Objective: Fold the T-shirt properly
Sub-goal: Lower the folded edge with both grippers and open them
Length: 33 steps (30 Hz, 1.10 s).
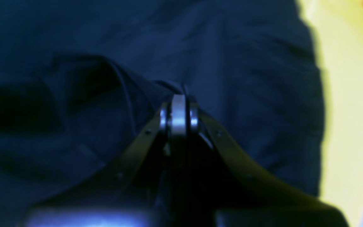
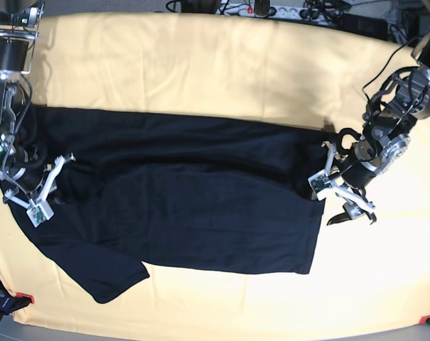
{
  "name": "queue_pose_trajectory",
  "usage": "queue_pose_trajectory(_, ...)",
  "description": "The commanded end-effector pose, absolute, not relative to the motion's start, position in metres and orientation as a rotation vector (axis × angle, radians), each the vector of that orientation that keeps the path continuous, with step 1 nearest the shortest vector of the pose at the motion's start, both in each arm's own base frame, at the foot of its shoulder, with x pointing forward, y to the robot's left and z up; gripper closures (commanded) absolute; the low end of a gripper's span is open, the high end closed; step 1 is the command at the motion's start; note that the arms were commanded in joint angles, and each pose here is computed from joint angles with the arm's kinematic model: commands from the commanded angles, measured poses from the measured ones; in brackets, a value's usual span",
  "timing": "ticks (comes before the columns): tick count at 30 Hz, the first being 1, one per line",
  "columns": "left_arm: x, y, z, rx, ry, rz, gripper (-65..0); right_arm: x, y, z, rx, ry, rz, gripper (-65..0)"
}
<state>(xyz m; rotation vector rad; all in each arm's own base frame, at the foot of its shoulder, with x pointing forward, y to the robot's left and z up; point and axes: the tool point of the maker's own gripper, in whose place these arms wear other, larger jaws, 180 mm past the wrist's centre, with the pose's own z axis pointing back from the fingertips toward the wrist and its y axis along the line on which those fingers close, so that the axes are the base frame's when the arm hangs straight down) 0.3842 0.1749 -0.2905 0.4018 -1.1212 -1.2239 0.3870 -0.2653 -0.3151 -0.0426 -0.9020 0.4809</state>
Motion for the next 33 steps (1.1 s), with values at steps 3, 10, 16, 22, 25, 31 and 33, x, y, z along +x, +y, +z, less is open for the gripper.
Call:
queue_pose_trajectory(3, 0.397, 0.188, -0.268, 0.505, -1.164, -1.191, -41.6, 0.412, -0.286, -0.284, -0.118, -0.992, 0.421, 0.0)
queue_pose_trajectory(10, 0.407, 0.202, -0.249, 0.641, -1.224, -1.123, -41.6, 0.426, -0.303, -0.269, -0.188, -1.037, 0.339, -4.7)
queue_pose_trajectory(16, 0.410, 0.218, -0.248, 0.704, -1.185, -1.053, -41.6, 0.431, -0.329, -0.256, -0.320, -1.071, 0.243, -44.5)
queue_pose_trajectory(22, 0.409, 0.230, -0.247, 0.745, -1.149, -1.049, -41.6, 0.432, -0.375, -0.227, -0.474, -1.045, 0.052, -44.8)
queue_pose_trajectory(25, 0.408, 0.237, -0.251, 0.739, -1.118, -0.998, -36.0, 0.431, -0.372, -0.223, -0.416, -1.021, 0.075, -44.7)
queue_pose_trajectory(31, 0.422, 0.259, -0.219, 0.698, -1.210, -0.725, -12.1, 0.428, -0.371, -0.224, -0.384, -0.994, 0.111, -44.7)
queue_pose_trajectory(33, 0.430, 0.267, -0.199, 0.620, -1.271, -0.592, -13.8, 0.427, -0.373, -0.223, -0.388, -0.992, 0.113, -44.7)
